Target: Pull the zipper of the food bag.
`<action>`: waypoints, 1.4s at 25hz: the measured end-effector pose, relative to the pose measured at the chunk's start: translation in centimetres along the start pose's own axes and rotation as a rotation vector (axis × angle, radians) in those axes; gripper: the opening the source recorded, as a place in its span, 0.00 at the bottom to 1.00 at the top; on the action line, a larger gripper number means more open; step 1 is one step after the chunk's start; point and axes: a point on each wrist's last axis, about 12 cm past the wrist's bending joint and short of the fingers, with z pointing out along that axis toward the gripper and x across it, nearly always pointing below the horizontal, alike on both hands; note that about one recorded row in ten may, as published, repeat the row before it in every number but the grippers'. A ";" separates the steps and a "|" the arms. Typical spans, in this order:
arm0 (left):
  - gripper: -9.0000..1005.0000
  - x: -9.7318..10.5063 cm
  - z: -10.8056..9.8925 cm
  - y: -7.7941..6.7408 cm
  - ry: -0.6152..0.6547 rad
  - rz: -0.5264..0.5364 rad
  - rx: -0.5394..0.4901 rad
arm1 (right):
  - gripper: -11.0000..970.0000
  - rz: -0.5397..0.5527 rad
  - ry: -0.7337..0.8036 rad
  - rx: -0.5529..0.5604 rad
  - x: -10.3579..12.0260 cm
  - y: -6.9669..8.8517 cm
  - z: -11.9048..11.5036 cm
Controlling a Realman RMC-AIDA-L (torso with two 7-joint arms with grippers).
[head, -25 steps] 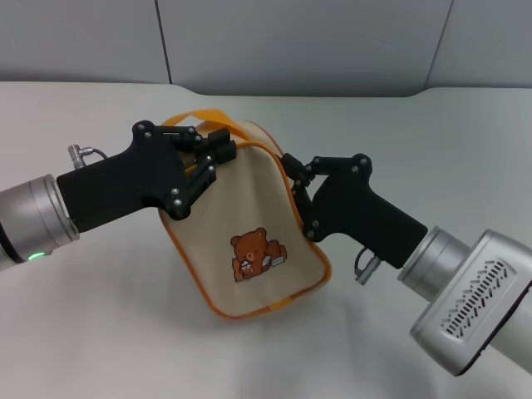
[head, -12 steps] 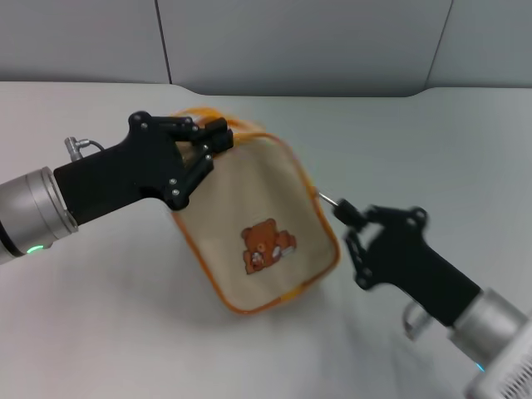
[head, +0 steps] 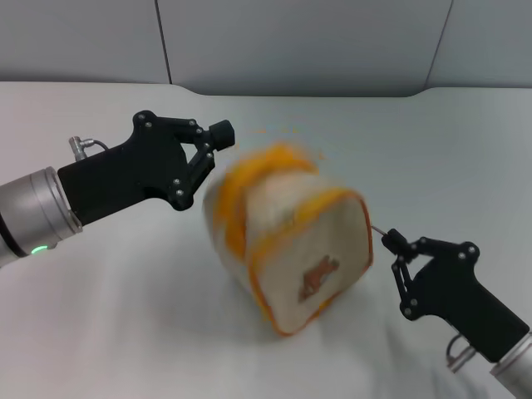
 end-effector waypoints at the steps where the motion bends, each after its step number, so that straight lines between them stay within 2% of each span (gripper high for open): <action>1: 0.01 0.0 0.0 0.0 0.000 0.000 0.000 | 0.01 0.000 0.000 0.000 0.0 0.0 0.0; 10: 0.06 -0.7 -2.4 -1.1 -0.117 -0.025 -0.036 | 0.01 -0.001 -0.053 -0.043 -0.8 0.0 2.3; 17: 0.11 -0.5 -4.4 -2.2 -0.139 -0.182 -0.051 | 0.01 -0.004 -0.049 -0.069 -0.9 -0.1 3.7; 20: 0.24 -0.1 -4.9 -2.8 -0.133 -0.215 -0.060 | 0.01 0.000 -0.014 -0.096 -0.9 0.1 5.3; 24: 0.40 0.1 -5.2 -3.2 -0.130 -0.237 -0.063 | 0.01 0.007 0.002 -0.113 -0.9 0.3 6.2; 25: 0.43 0.5 -5.7 -3.8 -0.128 -0.281 -0.073 | 0.01 0.009 0.000 -0.121 -1.1 0.4 6.7; 28: 0.53 1.0 -6.0 -4.8 -0.124 -0.317 -0.077 | 0.01 0.012 -0.003 -0.129 -1.3 0.5 7.2; 33: 0.64 1.5 -6.5 -5.6 -0.103 -0.337 -0.074 | 0.01 0.015 -0.003 -0.127 -1.4 0.4 7.6; 35: 0.68 1.6 -6.7 -5.9 -0.095 -0.334 -0.074 | 0.01 0.032 -0.012 -0.071 -1.3 -0.1 6.9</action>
